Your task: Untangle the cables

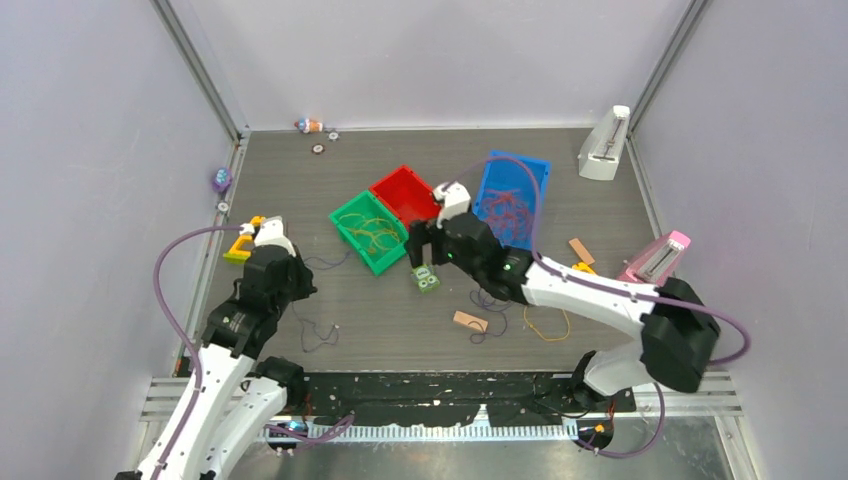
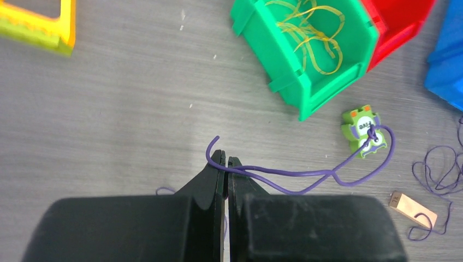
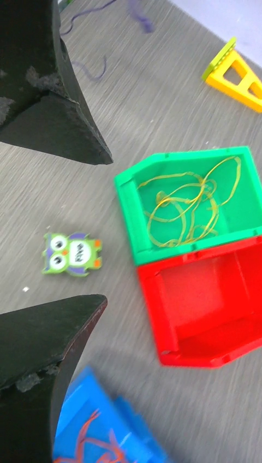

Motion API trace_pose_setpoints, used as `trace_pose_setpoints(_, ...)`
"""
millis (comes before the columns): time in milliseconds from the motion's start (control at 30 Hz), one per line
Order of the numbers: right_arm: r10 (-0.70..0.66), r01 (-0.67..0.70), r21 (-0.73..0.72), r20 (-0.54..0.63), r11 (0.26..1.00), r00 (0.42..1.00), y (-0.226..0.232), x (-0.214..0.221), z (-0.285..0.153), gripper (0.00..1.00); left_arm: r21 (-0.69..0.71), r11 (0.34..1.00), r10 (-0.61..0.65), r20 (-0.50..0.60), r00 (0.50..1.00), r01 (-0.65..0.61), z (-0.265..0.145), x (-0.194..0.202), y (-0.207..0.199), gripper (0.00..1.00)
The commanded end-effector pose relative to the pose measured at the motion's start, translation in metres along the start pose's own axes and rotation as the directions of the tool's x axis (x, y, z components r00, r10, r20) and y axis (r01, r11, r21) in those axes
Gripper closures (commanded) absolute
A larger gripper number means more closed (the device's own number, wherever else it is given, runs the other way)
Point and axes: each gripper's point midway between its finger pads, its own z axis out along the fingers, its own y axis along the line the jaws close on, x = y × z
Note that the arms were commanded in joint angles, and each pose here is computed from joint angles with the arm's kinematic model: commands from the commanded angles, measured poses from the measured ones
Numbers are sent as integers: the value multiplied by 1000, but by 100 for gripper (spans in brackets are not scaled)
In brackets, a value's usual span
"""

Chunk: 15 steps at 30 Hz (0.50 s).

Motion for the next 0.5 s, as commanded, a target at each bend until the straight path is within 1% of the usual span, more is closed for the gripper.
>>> trace_pose_setpoints(0,-33,30,25,128,999,991,-24,-1,-33,5,-156,979,-139,-43,989,131,5,14,20,100)
trace_pose_setpoints(100,-34,31,20,191,999,981,-33,2,-43,3,-198,973,-142,-103,984,120,11,28,25,100)
trace_pose_setpoints(200,-55,55,6,182,998,982,-37,22,-42,3,-180,975,-154,-145,977,127,17,40,20,100)
trace_pose_setpoints(300,-66,75,-43,181,996,981,-30,31,-38,3,-173,970,-202,-178,963,172,21,54,17,100)
trace_pose_setpoints(367,-73,88,-80,175,993,982,-24,37,-37,3,-185,965,-224,-208,952,186,22,65,17,100)
trace_pose_setpoints(467,-64,89,-117,198,989,978,-22,43,-38,2,-227,957,-236,-250,939,180,21,80,25,100)
